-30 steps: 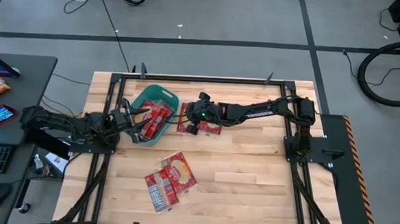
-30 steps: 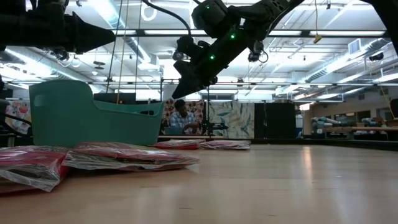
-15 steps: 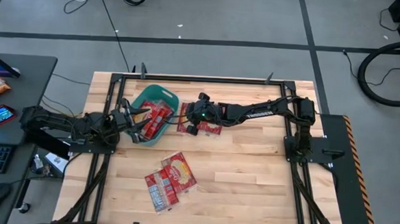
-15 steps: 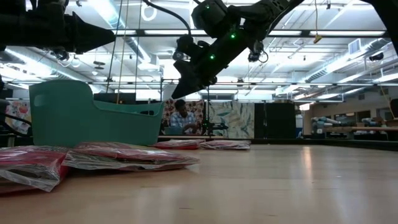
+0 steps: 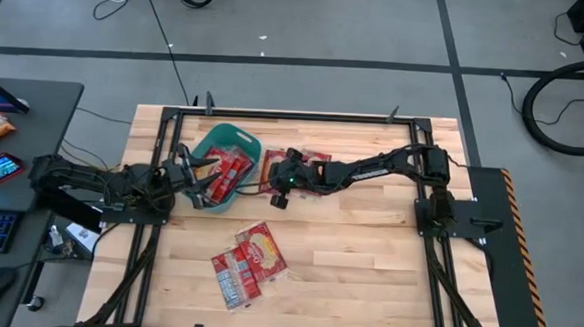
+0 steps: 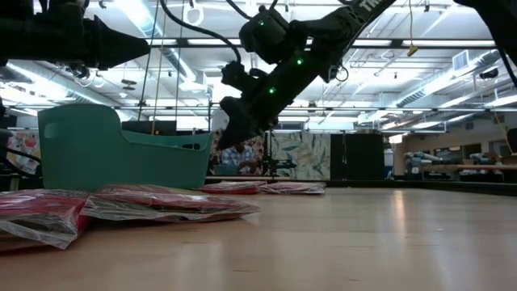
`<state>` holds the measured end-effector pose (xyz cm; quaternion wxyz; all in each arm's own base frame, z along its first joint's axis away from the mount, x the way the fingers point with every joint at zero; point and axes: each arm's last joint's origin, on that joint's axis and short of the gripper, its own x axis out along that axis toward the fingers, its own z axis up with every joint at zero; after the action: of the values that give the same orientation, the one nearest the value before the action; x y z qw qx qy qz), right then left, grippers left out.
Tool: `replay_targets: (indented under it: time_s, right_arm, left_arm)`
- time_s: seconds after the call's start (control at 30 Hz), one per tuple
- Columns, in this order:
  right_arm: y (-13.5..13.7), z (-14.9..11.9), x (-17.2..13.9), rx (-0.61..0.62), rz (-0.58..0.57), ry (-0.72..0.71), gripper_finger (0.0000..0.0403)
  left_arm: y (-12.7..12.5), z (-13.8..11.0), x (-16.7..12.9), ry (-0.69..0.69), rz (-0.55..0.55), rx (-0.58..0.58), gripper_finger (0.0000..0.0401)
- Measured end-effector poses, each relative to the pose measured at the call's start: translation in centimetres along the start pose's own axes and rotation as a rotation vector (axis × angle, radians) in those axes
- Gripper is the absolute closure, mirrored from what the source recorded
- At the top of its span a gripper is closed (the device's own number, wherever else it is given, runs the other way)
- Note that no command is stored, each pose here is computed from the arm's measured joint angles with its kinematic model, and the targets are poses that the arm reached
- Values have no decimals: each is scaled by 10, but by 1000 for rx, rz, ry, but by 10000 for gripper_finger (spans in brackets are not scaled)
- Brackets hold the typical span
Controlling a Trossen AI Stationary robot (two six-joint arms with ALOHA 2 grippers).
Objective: Sort popcorn bags into baskets
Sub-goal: Put the red popcorn bag into the green bin
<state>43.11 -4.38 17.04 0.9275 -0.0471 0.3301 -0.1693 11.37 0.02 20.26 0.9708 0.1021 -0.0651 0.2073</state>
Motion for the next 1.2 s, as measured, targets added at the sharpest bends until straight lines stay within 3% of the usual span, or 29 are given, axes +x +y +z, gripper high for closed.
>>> replay_targets:
  time_s: [0.37, 0.93, 1.2]
  right_arm:
    - [6, -3, -6, -84, -65, 54, 317]
    - [5, -3, -6, -75, -71, 56, 216]
    - [8, 21, -18, -133, -128, 125, 186]
  left_arm:
    - [0, 0, 0, 0, 0, 0, 229]
    - [0, 0, 0, 3, -1, 3, 229]
    - [1, -1, 0, 22, 42, 27, 229]
